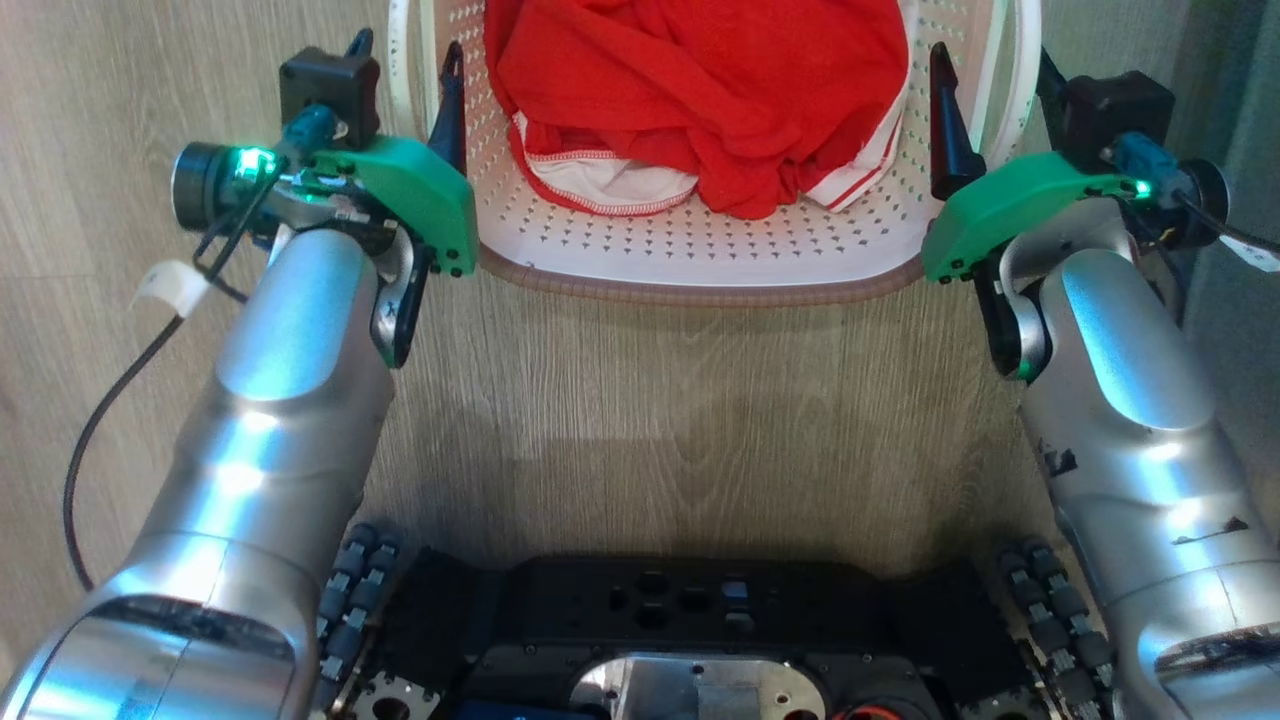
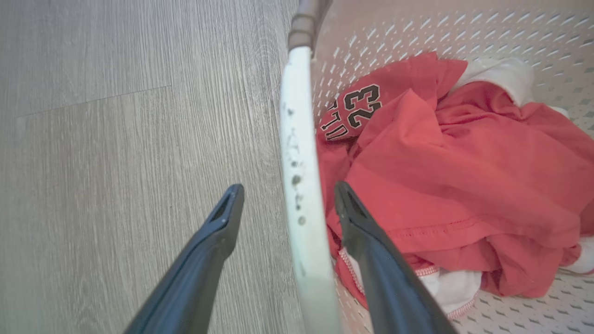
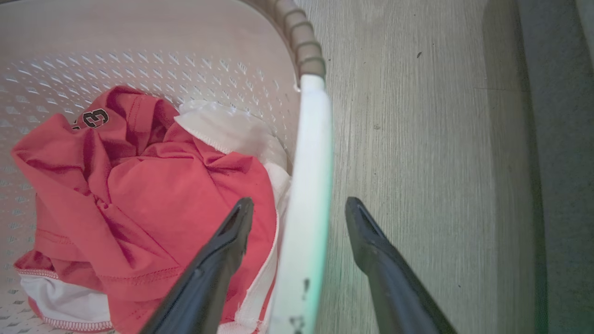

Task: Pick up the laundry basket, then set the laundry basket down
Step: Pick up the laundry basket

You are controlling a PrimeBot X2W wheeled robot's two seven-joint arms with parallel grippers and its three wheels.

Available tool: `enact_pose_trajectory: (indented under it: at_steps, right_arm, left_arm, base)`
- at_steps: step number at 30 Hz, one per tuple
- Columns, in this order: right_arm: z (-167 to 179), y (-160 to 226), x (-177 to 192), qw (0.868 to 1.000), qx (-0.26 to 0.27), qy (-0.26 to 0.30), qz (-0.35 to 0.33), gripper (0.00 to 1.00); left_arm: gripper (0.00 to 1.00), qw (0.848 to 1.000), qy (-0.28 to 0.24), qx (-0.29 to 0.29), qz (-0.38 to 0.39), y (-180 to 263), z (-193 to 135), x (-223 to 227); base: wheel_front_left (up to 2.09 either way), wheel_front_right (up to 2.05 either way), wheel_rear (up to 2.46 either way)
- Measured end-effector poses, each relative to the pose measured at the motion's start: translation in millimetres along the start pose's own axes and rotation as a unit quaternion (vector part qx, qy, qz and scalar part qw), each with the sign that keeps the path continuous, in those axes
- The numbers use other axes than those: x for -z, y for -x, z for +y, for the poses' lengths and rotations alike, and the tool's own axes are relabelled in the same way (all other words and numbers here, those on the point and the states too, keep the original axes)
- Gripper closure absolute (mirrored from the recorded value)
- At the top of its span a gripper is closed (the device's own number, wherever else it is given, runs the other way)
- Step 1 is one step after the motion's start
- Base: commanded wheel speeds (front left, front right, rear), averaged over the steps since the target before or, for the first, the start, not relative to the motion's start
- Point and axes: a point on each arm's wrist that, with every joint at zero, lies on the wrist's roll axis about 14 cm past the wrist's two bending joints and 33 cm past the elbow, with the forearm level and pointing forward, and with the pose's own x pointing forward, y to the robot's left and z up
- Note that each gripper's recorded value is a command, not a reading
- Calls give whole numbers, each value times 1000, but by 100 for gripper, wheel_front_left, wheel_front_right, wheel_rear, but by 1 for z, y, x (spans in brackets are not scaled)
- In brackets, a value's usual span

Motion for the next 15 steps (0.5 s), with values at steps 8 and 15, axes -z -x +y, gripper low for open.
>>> enact_pose_trajectory:
  at_steps: [8,15]
  right_arm:
    - [-2,-1,10,1000,2,-5,12,59]
    - [1,-6,4,1000,1,-13,8,100]
  left_arm:
    - [60,1000,5,7,5,-5,-4,3]
    - [100,1000,16,16,7,-3,-14,4]
  base:
    - [0,0,0]
    - [0,0,0]
